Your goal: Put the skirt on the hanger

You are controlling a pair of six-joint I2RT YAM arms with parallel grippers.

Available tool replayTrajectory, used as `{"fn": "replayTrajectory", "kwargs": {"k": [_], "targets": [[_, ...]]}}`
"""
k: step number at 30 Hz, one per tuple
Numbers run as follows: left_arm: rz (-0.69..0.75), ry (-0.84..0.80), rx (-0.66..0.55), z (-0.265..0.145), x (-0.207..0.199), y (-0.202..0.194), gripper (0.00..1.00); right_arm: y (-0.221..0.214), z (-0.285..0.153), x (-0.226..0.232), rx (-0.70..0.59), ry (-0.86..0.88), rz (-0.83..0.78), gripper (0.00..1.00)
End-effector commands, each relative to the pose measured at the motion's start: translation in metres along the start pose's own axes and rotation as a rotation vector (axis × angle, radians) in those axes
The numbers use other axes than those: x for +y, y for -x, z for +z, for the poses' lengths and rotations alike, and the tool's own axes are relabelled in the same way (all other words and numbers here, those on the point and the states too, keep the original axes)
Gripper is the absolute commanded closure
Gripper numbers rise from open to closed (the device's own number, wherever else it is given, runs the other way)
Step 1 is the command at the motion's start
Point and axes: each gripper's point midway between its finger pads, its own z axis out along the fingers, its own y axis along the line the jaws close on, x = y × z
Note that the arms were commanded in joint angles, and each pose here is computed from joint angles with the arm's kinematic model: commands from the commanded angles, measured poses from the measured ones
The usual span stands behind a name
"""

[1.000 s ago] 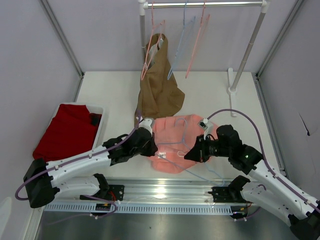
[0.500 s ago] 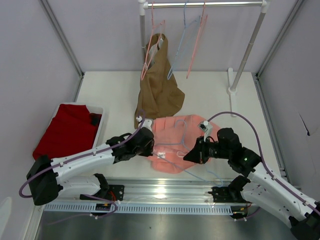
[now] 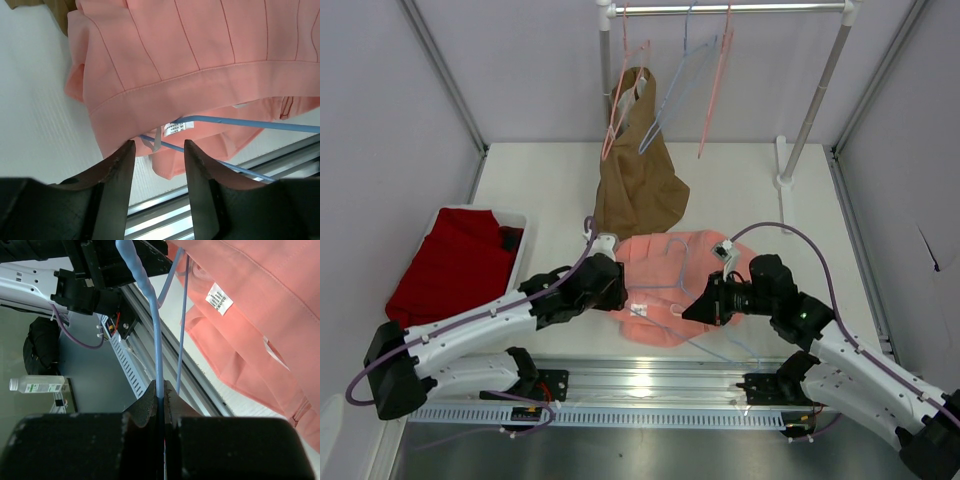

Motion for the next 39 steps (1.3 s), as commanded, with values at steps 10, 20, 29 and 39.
{"fn": "replayTrajectory", "kwargs": {"k": [10, 20, 29, 39], "targets": [[-0.052, 0.107, 0.026, -0.01, 0.027, -0.017, 0.7, 0.01, 0.003, 0.008, -0.037, 0.045, -0.04, 1.0], [-0.046, 0.23, 0.045, -0.006, 0.047, -0.029, 0.63, 0.01, 0.003, 0.009, -0.035, 0.051, -0.051, 1.0], [-0.025, 0.318, 0.015, 0.008, 0.052, -0.019, 0.64, 0.007, 0.002, 0.01, -0.02, 0.067, -0.06, 1.0], [-0.015, 0.38, -0.025, 0.018, 0.054, -0.003, 0.95, 0.002, 0.002, 0.011, 0.0, 0.082, -0.066, 1.0]]}}
